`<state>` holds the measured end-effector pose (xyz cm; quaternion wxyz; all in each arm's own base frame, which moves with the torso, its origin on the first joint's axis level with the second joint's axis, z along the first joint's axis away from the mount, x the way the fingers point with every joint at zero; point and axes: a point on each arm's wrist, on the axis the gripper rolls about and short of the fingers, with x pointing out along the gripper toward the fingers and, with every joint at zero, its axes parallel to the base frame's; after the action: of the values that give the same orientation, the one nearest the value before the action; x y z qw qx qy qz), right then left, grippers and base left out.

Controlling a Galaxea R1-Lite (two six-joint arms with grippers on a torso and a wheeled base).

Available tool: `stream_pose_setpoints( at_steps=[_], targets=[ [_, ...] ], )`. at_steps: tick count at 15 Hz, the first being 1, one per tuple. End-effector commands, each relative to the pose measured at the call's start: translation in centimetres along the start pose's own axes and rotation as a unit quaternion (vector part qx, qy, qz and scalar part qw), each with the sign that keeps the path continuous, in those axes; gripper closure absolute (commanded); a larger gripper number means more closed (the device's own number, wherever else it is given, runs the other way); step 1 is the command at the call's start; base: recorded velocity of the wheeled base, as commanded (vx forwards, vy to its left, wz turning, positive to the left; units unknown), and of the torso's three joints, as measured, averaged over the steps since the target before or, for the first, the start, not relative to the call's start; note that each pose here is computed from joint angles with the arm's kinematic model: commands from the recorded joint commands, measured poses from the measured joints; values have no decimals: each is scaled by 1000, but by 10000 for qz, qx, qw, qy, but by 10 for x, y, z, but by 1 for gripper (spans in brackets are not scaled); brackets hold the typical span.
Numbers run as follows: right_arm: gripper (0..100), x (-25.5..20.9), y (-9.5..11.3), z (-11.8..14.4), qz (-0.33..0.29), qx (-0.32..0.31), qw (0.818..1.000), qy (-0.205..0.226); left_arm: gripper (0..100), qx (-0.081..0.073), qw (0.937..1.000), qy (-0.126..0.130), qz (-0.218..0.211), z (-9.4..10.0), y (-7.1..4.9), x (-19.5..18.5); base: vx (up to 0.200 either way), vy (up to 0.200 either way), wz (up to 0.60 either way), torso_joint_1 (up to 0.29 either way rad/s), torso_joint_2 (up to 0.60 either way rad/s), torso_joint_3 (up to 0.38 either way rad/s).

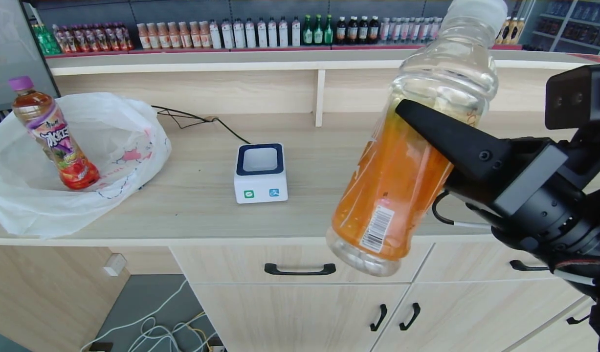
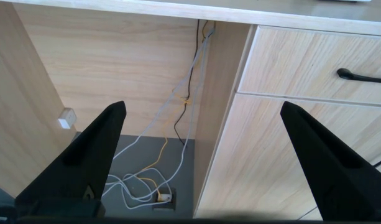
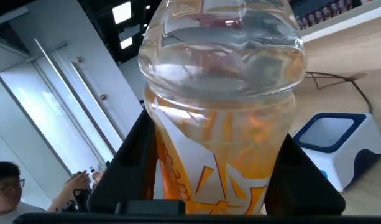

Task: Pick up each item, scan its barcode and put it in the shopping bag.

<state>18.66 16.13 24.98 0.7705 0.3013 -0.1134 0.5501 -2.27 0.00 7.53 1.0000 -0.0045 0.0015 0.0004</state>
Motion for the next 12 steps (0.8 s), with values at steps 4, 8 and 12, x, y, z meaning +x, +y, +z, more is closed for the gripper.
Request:
stream_pose_setpoints(
  at_steps=[4, 8, 12],
  targets=[
    [100, 2, 1, 2, 55, 215, 9997, -34, 0, -1, 10000, 0, 3, 0, 0, 0, 0, 0, 0, 0, 0, 0],
    [100, 6, 7, 5, 186, 200, 9996, -89, 0, -1, 10000, 0, 3, 0, 0, 0, 0, 0, 0, 0, 0, 0],
    [100, 6, 7, 2, 194, 234, 9995, -48, 0, -1, 10000, 0, 3, 0, 0, 0, 0, 0, 0, 0, 0, 0]
  ],
)
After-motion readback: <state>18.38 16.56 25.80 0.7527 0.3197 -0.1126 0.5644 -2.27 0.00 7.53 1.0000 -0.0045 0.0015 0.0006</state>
